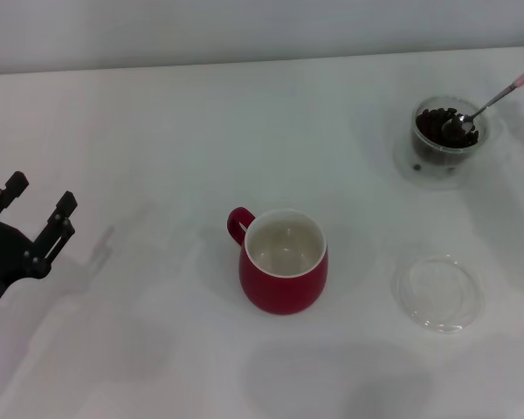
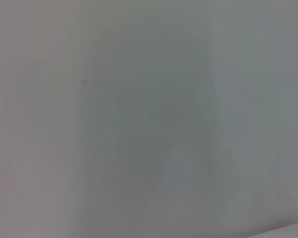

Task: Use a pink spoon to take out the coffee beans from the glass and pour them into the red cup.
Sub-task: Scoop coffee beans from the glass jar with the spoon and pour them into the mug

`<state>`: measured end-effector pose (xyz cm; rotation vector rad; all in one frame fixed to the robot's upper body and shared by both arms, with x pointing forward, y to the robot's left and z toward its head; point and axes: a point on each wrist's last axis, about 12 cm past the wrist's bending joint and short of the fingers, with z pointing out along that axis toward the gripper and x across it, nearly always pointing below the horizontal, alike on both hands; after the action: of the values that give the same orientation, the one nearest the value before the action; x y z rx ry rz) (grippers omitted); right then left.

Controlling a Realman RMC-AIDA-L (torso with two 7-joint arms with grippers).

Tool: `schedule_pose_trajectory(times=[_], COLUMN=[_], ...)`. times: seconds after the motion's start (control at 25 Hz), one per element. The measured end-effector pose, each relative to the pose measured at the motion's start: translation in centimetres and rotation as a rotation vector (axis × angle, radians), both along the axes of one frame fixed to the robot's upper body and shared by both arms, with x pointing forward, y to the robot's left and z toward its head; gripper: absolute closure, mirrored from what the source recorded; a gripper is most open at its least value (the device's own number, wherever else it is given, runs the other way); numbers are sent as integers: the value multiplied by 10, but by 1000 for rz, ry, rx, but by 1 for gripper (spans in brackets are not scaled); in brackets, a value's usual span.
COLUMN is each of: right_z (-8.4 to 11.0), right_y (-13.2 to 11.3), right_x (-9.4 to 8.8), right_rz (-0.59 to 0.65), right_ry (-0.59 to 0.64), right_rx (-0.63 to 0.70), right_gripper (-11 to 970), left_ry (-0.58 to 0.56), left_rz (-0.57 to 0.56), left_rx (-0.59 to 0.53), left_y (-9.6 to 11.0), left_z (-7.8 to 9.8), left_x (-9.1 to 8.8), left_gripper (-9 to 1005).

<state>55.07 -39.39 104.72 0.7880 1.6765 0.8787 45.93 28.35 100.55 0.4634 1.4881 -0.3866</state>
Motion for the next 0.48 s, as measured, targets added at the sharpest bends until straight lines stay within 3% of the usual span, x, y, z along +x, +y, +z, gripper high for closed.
schedule_pose_trajectory(times=[0.48], right_z=[1], right_y=[-10], right_x=[-5], right_rz=[-35], right_ry=[13], right_rx=[67], right_gripper=[811], left_ry=[1], left_rz=[-2], left_rx=[-3], left_y=[-1], left_z=[0], left_x=[0], left_gripper=[344])
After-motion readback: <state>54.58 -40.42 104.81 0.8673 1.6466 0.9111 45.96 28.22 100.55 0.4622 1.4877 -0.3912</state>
